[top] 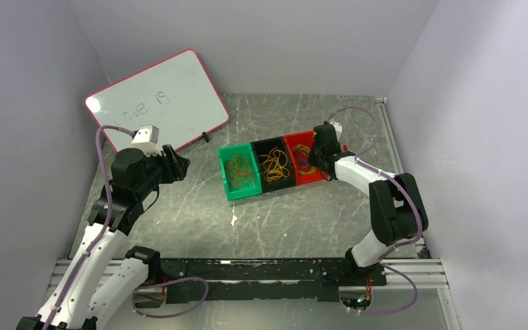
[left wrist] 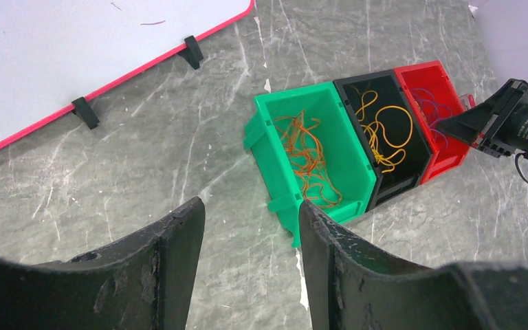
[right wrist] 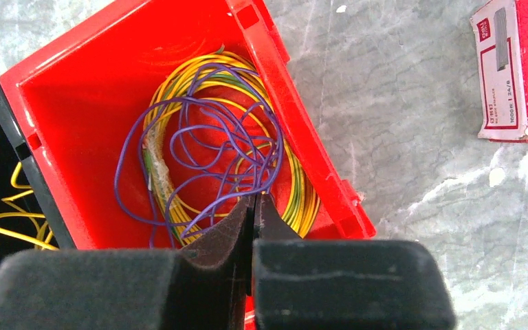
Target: Untangle the cables
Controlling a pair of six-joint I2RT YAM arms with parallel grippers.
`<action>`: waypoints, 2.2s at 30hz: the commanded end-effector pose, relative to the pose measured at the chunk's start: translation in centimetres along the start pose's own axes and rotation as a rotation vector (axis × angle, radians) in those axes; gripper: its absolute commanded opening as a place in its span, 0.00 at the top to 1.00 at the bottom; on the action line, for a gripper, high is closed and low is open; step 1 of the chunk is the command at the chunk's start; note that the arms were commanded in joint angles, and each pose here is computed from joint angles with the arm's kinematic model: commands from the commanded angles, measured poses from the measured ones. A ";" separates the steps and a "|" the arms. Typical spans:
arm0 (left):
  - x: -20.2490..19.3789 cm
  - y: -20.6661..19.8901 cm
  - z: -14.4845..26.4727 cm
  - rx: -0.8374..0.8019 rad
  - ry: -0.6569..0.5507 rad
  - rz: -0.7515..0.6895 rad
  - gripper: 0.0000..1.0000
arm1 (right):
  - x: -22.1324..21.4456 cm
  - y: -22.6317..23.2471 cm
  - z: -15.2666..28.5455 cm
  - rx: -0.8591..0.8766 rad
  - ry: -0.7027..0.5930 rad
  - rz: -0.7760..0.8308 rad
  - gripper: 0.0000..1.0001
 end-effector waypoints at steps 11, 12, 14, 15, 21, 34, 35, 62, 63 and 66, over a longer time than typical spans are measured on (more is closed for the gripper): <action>-0.3 0.4 0.0 0.020 0.006 -0.002 0.42 | 2.6 0.2 2.5 0.004 -0.089 0.041 0.68; -0.3 0.4 0.0 0.020 0.006 -0.002 0.42 | 2.8 0.2 2.7 -0.001 -0.097 0.042 0.66; -0.2 0.4 0.0 0.019 0.004 0.001 0.42 | 3.3 0.2 3.1 -0.011 -0.110 0.047 0.64; -0.2 0.4 0.0 0.019 0.003 0.000 0.42 | 3.4 0.2 3.3 -0.013 -0.118 0.048 0.63; 0.0 0.3 0.0 0.017 0.003 -0.004 0.42 | 4.3 -0.1 4.6 -0.040 -0.154 0.051 0.57; 0.6 0.4 0.2 0.030 -0.035 -0.018 0.43 | 6.7 1.5 12.4 0.258 -0.321 0.028 0.43; 0.7 0.5 0.5 0.034 -0.046 -0.018 0.43 | 6.7 1.4 12.9 0.262 -0.320 0.031 0.40; 0.1 2.1 4.1 0.184 -0.118 -0.033 0.10 | 3.5 -5.2 22.8 0.205 -0.453 0.024 0.00; 0.1 2.1 4.2 0.184 -0.120 -0.033 0.10 | 3.3 -5.2 22.8 0.215 -0.453 0.030 0.00; 0.1 2.1 4.3 0.186 -0.124 -0.033 0.09 | 3.2 -5.2 23.4 0.258 -0.478 0.034 0.00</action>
Point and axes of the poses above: each gripper's point midway between its finger pads, its own z axis back along the fingers, its own y axis along the line the jaws close on, x = y × z, the point moved 8 cm from there along z, back along the fingers, and after that the axes turned 10 degrees about -z, right-handed, at the moved point
